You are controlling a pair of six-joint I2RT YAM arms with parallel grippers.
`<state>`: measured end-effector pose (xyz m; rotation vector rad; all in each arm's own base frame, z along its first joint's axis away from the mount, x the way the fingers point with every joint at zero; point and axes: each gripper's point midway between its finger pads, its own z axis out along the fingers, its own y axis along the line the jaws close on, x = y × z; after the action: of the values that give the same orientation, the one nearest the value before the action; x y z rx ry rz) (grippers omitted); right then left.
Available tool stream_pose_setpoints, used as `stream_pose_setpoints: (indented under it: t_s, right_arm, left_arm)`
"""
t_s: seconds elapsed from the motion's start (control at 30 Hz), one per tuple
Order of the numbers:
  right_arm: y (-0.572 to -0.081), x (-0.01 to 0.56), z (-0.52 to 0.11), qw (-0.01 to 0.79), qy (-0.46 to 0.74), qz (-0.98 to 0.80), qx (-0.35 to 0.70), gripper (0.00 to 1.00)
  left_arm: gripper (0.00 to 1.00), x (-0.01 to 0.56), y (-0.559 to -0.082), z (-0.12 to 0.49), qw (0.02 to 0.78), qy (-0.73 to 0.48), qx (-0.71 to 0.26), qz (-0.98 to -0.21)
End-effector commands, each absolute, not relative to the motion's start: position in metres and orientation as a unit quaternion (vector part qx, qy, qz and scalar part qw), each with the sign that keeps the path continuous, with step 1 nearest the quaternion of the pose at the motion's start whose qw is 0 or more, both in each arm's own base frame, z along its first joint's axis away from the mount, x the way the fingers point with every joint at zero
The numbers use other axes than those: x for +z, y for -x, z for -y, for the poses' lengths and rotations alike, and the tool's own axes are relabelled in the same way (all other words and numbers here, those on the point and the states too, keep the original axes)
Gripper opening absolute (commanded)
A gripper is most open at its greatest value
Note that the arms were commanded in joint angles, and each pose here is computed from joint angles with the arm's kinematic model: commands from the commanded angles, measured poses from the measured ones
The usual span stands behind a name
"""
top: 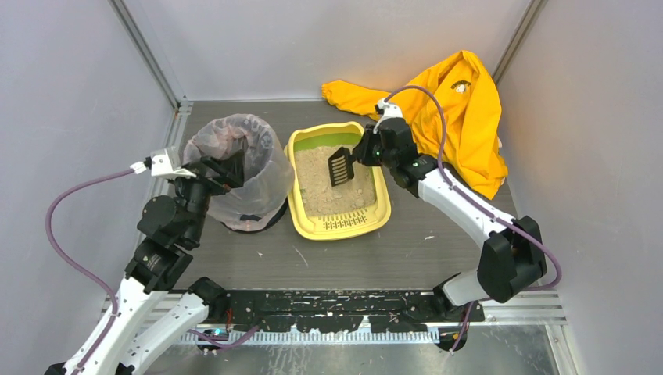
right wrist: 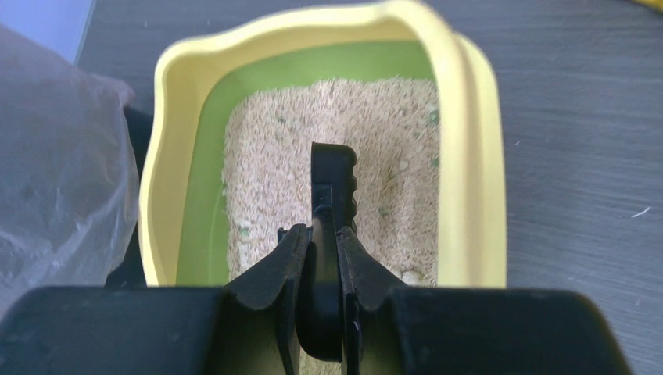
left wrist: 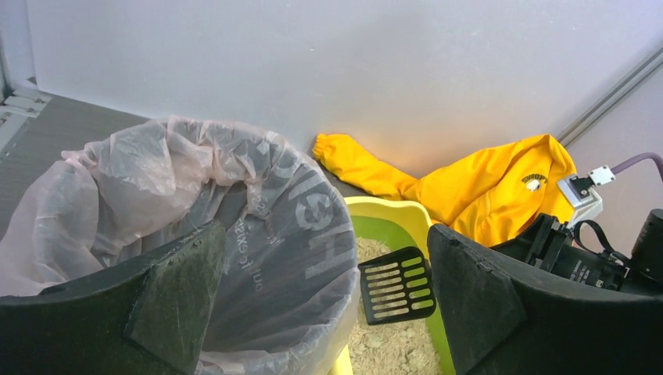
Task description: Clean the litter box
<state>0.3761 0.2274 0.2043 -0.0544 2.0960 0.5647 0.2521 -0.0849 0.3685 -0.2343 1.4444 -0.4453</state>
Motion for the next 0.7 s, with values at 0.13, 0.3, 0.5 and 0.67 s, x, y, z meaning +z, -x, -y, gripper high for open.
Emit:
stream_pose_setpoints:
  t_s: [0.13,0.3,0.5,0.67]
  right_arm:
    - [-0.411,0.244,-0.221,0.508,-0.003,-0.83,0.229,0.01]
    - [-0.397,0.227,-0.236,0.462,0.004,-0.845,0.27,0.01]
    - [-0.382,0.202,-0.236,0.435,0.001,-0.857,0.277,0.01]
    - [-0.378,0.194,-0.231,0.435,0.003,-0.86,0.267,0.01]
  left_arm:
    - [1.0,0.374,-0.257,0.086,0.722,0.118,-0.204,-0.651]
    - [1.0,0.379,-0.253,0.079,0.73,0.119,-0.196,-0.644]
    - [1.0,0.384,-0.247,0.072,0.739,0.124,-0.191,-0.634]
    - [1.0,0.383,-0.247,0.072,0.738,0.123,-0.188,-0.637]
